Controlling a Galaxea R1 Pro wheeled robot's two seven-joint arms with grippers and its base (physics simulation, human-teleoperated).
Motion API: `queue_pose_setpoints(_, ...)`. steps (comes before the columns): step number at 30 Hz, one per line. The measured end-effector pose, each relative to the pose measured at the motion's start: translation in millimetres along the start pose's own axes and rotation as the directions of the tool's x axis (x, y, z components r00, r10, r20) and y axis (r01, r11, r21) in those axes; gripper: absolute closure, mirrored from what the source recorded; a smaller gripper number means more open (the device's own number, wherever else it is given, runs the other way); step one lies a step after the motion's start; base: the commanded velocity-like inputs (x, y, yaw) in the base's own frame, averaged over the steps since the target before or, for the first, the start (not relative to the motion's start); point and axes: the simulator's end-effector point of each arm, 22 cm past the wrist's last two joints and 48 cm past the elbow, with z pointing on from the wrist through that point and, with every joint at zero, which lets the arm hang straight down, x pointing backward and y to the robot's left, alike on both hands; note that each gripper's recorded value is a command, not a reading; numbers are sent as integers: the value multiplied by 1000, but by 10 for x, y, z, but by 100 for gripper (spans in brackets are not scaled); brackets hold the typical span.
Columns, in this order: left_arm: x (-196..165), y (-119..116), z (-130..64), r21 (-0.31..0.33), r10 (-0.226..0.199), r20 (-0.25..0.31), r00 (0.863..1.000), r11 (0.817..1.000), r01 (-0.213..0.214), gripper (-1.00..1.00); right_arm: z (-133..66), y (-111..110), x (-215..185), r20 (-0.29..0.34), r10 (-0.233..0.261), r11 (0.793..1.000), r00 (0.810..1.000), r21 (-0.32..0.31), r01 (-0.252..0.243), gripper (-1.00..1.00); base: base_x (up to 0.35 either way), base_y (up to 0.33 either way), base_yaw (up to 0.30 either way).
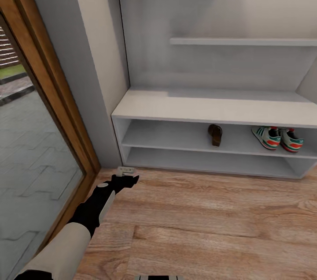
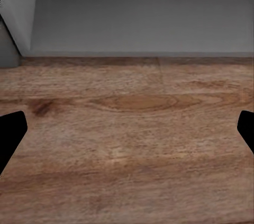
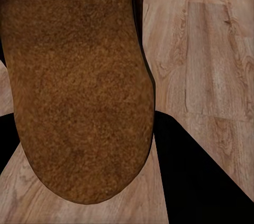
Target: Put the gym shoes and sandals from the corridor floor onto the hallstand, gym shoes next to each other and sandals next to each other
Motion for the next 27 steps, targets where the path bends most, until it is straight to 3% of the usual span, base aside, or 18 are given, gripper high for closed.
queue_pose_setpoints(4, -58, -50, -11, 45, 7, 32, 999, 999, -9, -100, 0, 0, 0, 0, 0, 1000, 1000, 0, 0, 100, 0, 0, 0)
queue_pose_setpoints(6, -129, -137, -30, 101, 15, 69, 998, 995, -22, -100, 0, 1, 1, 0, 0, 1000, 1000, 0, 0, 100, 0, 0, 0)
queue_pose_setpoints(11, -244, -415, -155, 283, 44, 165, 985, 955, -90, -100, 3, 5, 9, -2, 0, 1000, 1000, -1, 0, 100, 0, 0, 0)
queue_pose_setpoints(14, -232, -571, -268, 389, 59, 208, 976, 911, -138, -100, 4, 6, 11, -3, 0, 1000, 1000, -2, 0, 100, 0, 0, 0)
queue_pose_setpoints(18, -82, -788, -478, 538, 75, 252, 965, 818, -204, -100, 5, 8, 13, -3, 0, 1000, 1000, -2, 0, 100, 0, 0, 0)
queue_pose_setpoints(19, -53, -813, -511, 558, 75, 254, 964, 803, -209, -100, 5, 7, 12, -3, -1, 1000, 1000, -2, 1, 100, 0, 0, 0)
queue_pose_setpoints(22, 53, -920, -672, 642, 68, 257, 964, 733, -222, -100, 5, 10, 13, -3, 0, 1000, 1000, -4, 0, 100, 0, 0, 0)
queue_pose_setpoints(27, 116, -1030, -860, 720, 58, 261, 964, 653, -234, -100, 8, 16, 21, -5, 1, 1000, 1000, -6, -1, 100, 0, 0, 0)
